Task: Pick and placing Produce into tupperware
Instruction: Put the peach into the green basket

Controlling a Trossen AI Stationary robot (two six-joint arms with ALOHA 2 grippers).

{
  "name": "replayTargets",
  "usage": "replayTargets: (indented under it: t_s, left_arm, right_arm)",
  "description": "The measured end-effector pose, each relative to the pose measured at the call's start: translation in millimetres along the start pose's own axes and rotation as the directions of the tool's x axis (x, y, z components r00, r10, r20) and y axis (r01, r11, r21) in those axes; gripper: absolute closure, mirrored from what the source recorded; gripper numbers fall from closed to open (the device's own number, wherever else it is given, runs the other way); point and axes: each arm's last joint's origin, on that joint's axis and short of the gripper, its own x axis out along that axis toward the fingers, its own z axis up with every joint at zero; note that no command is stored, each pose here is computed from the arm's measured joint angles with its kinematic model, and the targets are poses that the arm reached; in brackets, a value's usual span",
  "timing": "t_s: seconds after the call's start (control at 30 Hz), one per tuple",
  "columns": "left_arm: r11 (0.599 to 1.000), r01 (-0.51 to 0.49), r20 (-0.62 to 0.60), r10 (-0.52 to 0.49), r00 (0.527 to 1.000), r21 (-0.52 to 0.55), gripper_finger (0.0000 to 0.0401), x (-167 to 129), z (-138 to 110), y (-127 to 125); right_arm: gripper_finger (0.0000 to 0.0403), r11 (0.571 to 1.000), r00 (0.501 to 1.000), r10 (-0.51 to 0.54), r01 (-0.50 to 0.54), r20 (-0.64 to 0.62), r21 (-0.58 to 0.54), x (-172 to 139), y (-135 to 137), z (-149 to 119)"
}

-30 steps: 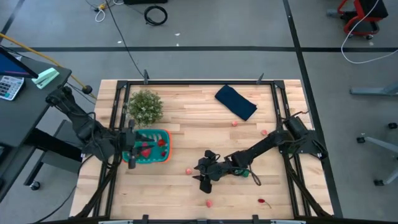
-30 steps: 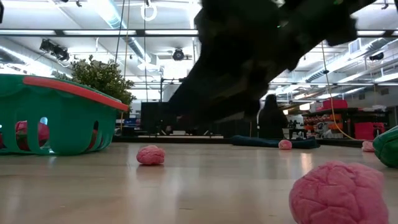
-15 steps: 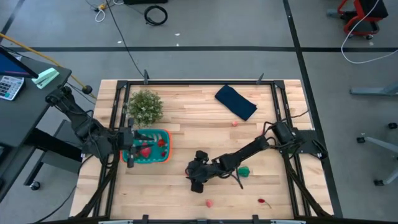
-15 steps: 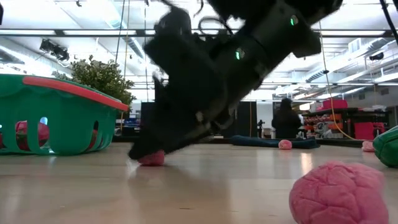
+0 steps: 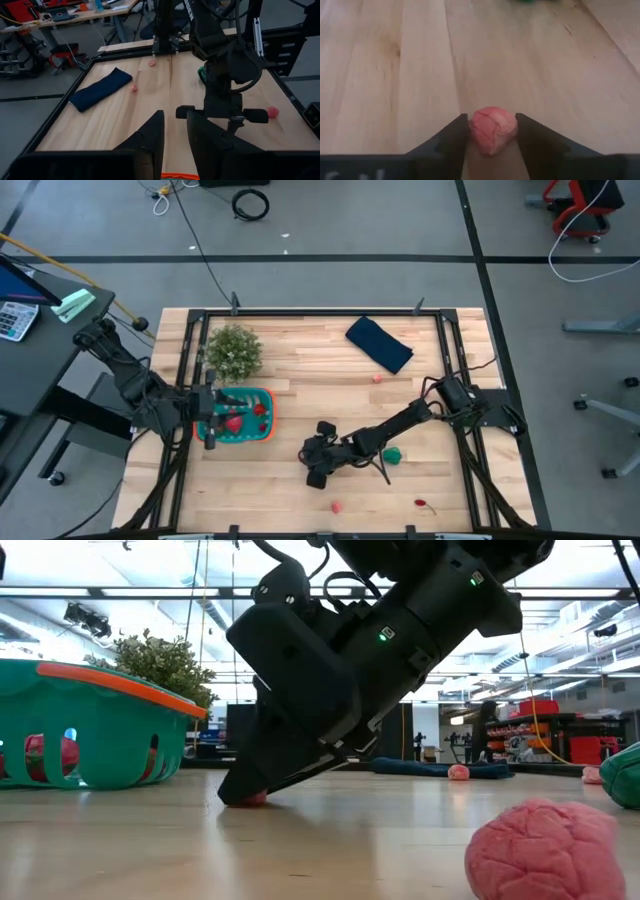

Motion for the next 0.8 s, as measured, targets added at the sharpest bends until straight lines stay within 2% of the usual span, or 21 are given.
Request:
replayTargets:
  t_s: [0.17, 0.27, 0.37, 0.6, 0.8]
  left_arm:
    - [0.997, 0.0, 0.0, 0.0, 1.0, -0.082, 0.0306, 0.0, 0.0, 0.0]
    - [0.991, 0.0, 0.001, 0.0, 1.0, -0.13, 0.0308, 0.0, 0.1, 0.0]
    - [0.993, 0.001, 0.002, 0.0, 1.0, -0.121, 0.0313, 0.0, 0.3, -0.1]
    - [0.993, -0.019, 0.011, 0.02, 1.0, -0.116, 0.0318, 2.1, 2.0, 2.1]
    - [0.992, -0.082, 0.001, 0.082, 0.997, -0.094, 0.0314, 8.4, 2.8, 10.0]
  right_arm:
    - [0.0284, 1.0, 1.0, -0.004, 0.004, 0.002, 0.001, 0.2, -1.0, 0.7]
    - [0.0297, 1.0, 1.0, 0.0, -0.001, 0.02, 0.015, 1.5, -3.8, 4.1]
    - [0.03, 1.0, 0.998, 0.006, -0.007, 0.062, 0.025, 3.8, -9.3, 11.7]
    - [0.0297, 0.999, 0.982, 0.024, -0.016, 0.19, -0.042, -4.7, -11.4, 62.9]
    - [0.0297, 0.991, 0.941, 0.044, 0.0, 0.336, -0.132, -16.1, -12.2, 120.7]
